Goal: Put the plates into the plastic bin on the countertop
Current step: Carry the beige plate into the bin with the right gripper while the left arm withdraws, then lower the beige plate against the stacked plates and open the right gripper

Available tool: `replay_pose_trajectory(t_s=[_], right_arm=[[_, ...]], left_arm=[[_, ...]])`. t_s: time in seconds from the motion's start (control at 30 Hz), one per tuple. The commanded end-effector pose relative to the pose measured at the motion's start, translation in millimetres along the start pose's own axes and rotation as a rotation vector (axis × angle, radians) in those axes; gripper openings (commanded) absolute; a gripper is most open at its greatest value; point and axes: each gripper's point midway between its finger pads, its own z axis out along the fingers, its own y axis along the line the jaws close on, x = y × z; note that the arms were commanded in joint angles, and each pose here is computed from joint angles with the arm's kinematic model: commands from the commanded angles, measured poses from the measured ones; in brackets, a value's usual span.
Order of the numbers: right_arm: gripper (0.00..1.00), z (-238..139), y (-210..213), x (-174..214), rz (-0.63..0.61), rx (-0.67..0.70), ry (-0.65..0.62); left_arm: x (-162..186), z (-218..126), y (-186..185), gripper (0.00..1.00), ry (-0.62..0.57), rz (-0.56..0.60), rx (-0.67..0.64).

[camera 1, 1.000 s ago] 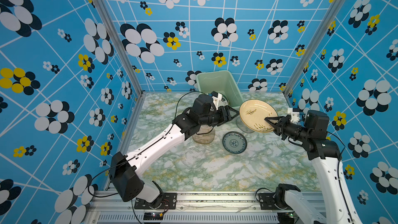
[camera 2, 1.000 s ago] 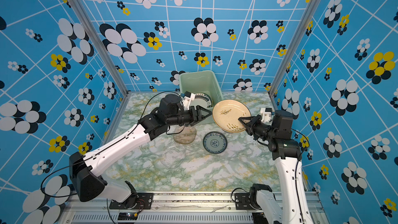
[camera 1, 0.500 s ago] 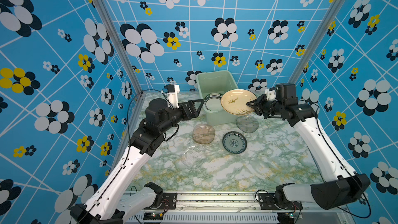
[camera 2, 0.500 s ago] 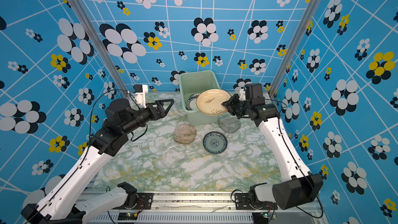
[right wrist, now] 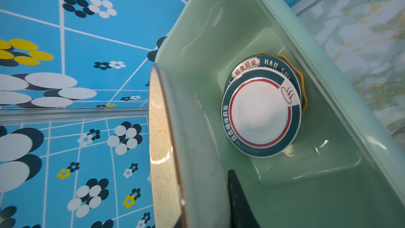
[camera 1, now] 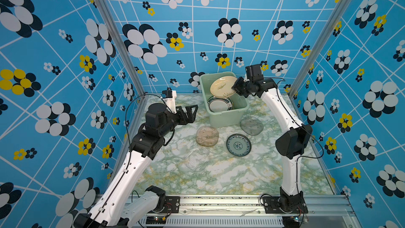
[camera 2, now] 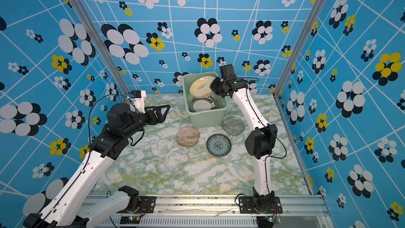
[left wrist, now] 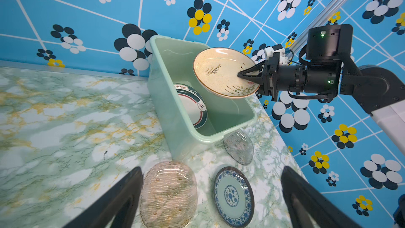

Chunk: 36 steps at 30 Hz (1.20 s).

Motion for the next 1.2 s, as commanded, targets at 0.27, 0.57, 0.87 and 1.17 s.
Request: replay_pose_trajectory(t_s=[0.27,0.57,0.87,1.17], right_arm=[[0.00,56,-29,-6,-0.058,0.146,-0.073],[0.00,89,-48,4,-0.034,0.176,-0.049],[0.00,115,-53,8,0.023,0.148,-0.047],[0.02,126,-64,17,0.024,0.174,-0.025]], left_arm=[[14,26,32,0.99,0.051,-0.010,-0.073],[18,32,34,0.99,0.082,-0.030,-0.074],[20,40,35,0.99,0.105,-0.051,-0.070],[24,39,36,0.99,0.120,-0.055,-0.077]])
